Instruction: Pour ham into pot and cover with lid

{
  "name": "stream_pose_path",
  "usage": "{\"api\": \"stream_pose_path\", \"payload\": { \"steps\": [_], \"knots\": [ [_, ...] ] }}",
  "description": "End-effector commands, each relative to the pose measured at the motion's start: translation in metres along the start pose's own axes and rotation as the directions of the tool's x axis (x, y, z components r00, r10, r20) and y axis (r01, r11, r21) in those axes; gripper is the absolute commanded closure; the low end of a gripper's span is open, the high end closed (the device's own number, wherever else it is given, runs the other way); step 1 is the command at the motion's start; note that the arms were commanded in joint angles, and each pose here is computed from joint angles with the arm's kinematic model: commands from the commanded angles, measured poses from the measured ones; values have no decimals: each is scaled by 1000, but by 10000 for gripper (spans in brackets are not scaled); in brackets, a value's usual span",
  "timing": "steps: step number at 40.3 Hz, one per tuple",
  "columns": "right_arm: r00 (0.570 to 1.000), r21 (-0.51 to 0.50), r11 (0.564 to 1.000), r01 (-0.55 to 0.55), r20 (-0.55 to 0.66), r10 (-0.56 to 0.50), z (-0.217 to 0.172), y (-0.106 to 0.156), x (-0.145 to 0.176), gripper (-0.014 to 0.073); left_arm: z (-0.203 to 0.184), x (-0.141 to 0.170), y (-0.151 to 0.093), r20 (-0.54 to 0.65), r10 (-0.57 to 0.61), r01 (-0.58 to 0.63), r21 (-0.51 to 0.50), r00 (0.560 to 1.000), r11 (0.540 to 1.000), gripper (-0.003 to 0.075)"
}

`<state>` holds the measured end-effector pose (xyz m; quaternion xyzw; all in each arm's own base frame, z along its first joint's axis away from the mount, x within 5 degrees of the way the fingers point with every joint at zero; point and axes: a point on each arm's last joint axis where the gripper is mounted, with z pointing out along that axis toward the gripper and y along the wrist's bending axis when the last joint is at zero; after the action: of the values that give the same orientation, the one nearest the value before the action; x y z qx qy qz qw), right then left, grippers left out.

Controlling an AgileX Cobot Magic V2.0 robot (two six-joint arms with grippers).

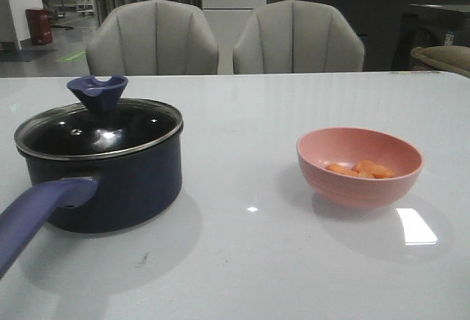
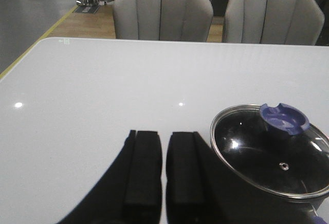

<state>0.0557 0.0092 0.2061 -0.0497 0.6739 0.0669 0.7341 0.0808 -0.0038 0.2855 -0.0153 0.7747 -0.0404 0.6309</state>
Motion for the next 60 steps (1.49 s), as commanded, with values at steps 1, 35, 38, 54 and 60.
{"api": "stream_pose_path", "payload": {
  "steps": [1,35,38,54,60],
  "knots": [
    [993,9,1000,9,117,-10,-2,0,-11,437,1,-15,-1,81,-13,12,5,997,1000,589],
    [993,9,1000,9,117,-10,-2,0,-11,437,3,-12,-1,59,-11,11,3,998,1000,168],
    [993,9,1000,9,117,-10,-2,0,-11,437,3,-12,-1,59,-11,11,3,998,1000,169],
    [993,9,1000,9,117,-10,-2,0,-11,437,15,-43,-6,-129,-45,48,17,991,999,164],
    [993,9,1000,9,117,-10,-2,0,-11,437,36,-62,-7,-219,-41,45,11,975,999,164]
  ]
}}
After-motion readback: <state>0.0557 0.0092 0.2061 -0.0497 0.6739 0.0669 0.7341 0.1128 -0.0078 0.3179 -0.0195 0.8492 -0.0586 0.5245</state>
